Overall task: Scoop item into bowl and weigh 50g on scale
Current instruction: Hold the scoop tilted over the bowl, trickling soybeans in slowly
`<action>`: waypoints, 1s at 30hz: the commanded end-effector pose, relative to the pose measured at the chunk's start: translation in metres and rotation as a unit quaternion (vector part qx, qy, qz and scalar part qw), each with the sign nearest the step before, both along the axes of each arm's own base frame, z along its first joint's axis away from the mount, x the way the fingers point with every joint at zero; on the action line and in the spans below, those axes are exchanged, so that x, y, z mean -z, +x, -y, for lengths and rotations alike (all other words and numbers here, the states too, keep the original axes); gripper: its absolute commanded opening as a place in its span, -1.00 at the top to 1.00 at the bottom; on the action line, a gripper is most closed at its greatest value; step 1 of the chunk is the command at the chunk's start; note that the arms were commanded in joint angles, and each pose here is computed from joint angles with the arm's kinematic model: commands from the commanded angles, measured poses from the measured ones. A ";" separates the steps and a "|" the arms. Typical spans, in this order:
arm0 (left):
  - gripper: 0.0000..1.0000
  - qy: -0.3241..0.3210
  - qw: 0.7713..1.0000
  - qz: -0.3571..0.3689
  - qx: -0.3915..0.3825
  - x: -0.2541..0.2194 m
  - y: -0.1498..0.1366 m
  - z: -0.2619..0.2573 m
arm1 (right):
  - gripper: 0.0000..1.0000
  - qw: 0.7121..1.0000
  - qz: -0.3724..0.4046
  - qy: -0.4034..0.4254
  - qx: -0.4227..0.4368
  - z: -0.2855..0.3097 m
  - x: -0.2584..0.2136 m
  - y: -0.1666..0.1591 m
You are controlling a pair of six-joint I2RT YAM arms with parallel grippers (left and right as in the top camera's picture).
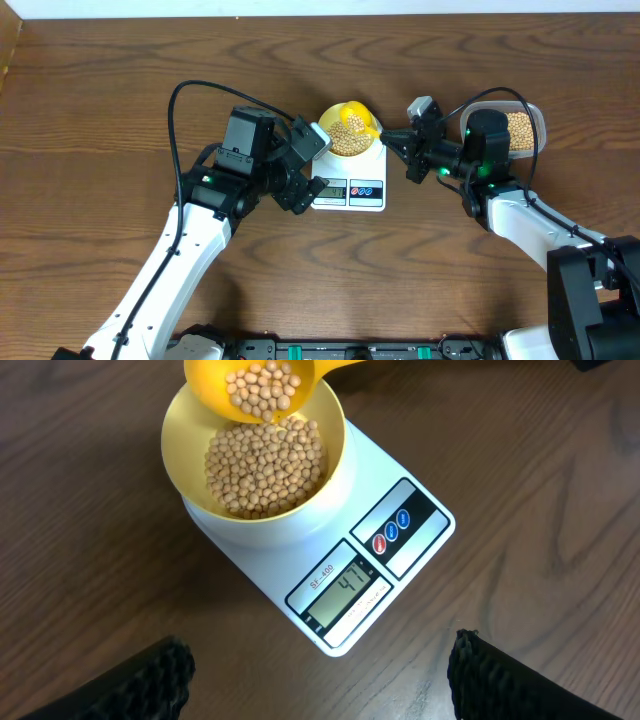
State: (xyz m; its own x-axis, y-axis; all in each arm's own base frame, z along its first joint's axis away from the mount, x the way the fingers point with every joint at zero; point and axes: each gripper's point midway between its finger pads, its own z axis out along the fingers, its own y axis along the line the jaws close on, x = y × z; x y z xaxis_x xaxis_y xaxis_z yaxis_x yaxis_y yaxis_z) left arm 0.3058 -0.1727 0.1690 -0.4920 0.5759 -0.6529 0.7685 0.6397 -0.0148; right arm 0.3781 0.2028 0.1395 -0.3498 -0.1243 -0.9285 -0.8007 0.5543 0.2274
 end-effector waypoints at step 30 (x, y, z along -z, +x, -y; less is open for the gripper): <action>-0.68 0.003 1.000 0.004 0.002 0.000 -0.001 -0.002 | 0.98 0.998 0.046 -0.030 -0.023 -0.005 0.003 0.000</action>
State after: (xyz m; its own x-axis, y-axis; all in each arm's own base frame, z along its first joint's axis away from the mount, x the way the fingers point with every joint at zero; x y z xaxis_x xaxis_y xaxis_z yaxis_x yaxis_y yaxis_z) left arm 0.3059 -0.1726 0.1690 -0.4923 0.5757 -0.6528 0.7682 0.6401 -0.0148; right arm 0.3778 0.2028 0.1389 -0.2732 -0.1784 -0.9453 -0.8305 0.5396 0.1382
